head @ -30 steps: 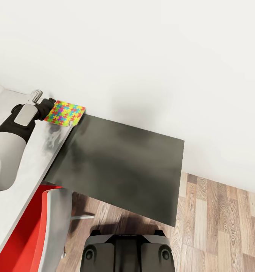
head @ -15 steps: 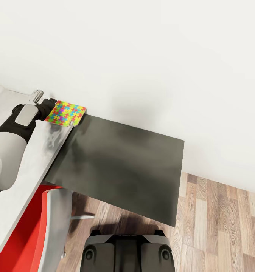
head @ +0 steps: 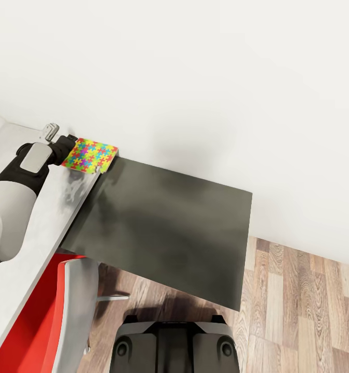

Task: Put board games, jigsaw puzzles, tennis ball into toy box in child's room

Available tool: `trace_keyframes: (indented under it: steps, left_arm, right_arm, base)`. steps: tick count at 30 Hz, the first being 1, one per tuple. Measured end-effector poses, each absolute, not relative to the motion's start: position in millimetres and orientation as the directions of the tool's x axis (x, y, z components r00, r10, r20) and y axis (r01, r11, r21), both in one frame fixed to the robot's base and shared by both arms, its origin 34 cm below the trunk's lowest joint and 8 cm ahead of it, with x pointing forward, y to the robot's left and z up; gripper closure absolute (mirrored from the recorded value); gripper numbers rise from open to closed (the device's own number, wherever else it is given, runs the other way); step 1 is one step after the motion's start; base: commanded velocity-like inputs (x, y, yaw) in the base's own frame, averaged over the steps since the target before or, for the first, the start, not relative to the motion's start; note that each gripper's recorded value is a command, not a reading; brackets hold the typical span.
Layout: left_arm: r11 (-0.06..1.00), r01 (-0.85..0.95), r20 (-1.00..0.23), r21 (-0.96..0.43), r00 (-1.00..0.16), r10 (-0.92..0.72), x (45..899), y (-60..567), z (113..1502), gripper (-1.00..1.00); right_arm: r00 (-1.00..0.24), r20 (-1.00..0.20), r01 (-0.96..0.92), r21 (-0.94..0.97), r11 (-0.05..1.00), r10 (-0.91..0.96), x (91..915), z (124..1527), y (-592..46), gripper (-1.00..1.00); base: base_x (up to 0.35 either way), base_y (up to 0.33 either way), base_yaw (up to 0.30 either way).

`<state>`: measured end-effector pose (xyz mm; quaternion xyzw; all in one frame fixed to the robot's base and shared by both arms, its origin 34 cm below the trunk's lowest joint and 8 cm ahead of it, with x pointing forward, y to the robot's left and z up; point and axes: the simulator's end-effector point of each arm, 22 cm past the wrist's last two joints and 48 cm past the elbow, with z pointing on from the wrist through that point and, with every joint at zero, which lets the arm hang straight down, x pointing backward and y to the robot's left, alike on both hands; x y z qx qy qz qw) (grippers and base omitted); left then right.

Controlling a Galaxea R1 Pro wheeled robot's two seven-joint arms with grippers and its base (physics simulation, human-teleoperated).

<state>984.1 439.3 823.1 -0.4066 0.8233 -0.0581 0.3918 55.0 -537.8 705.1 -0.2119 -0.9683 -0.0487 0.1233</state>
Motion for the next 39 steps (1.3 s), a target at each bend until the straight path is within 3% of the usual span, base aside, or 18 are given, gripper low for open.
trace_keyframes:
  steps: [39]
  left_arm:
    - [0.622, -0.629, -0.554, -0.467, -0.340, -0.760, 985.9, 428.7, 822.4, -1.00]
  right_arm:
    - [-0.880, 0.258, 0.423, 0.045, 0.905, 0.398, 55.5, 705.0, -537.2, -1.00]
  base:
    - [0.000, 0.000, 0.000]
